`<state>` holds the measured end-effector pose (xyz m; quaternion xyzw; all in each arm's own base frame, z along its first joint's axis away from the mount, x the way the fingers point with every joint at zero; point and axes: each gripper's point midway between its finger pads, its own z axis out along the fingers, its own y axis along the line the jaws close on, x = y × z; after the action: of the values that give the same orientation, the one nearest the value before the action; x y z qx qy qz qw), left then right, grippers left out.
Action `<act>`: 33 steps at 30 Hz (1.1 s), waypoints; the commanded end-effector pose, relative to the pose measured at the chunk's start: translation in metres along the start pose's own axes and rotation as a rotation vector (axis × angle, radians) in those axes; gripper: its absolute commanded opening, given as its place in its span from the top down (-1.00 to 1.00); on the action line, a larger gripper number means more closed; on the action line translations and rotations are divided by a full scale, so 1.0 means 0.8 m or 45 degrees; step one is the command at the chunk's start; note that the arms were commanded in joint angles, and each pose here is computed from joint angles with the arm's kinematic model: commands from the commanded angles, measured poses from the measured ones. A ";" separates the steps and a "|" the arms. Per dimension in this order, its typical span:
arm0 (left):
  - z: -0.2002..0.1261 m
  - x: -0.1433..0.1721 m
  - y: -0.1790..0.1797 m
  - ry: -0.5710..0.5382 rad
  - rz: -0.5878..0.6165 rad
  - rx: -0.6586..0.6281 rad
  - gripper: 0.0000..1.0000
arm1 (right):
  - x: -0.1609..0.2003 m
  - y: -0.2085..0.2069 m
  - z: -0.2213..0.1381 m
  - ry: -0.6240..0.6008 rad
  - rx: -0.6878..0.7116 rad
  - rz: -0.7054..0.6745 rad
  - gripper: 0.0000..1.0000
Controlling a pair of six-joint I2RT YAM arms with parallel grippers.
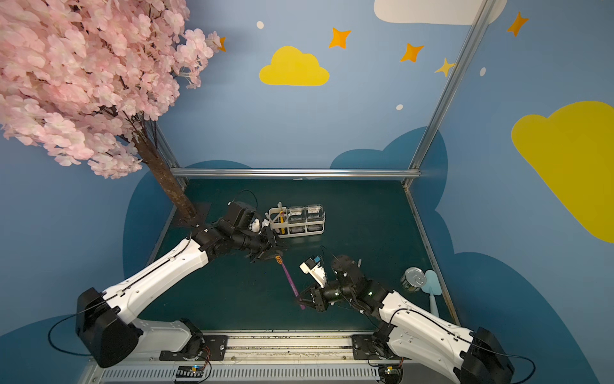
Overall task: Place the toothbrush into the toothbrush holder
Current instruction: Pick up the toothbrush from the center of the board.
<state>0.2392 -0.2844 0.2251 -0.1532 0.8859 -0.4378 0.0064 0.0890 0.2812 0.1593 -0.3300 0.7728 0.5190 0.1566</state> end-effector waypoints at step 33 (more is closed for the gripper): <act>-0.002 0.016 0.012 0.099 0.009 0.028 0.62 | -0.017 -0.003 0.001 -0.044 0.033 0.001 1.00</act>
<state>0.2265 -0.2829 0.2129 -0.1448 0.8845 -0.4425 -0.0304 0.0956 0.2814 0.1542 -0.3187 0.7839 0.5076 0.1621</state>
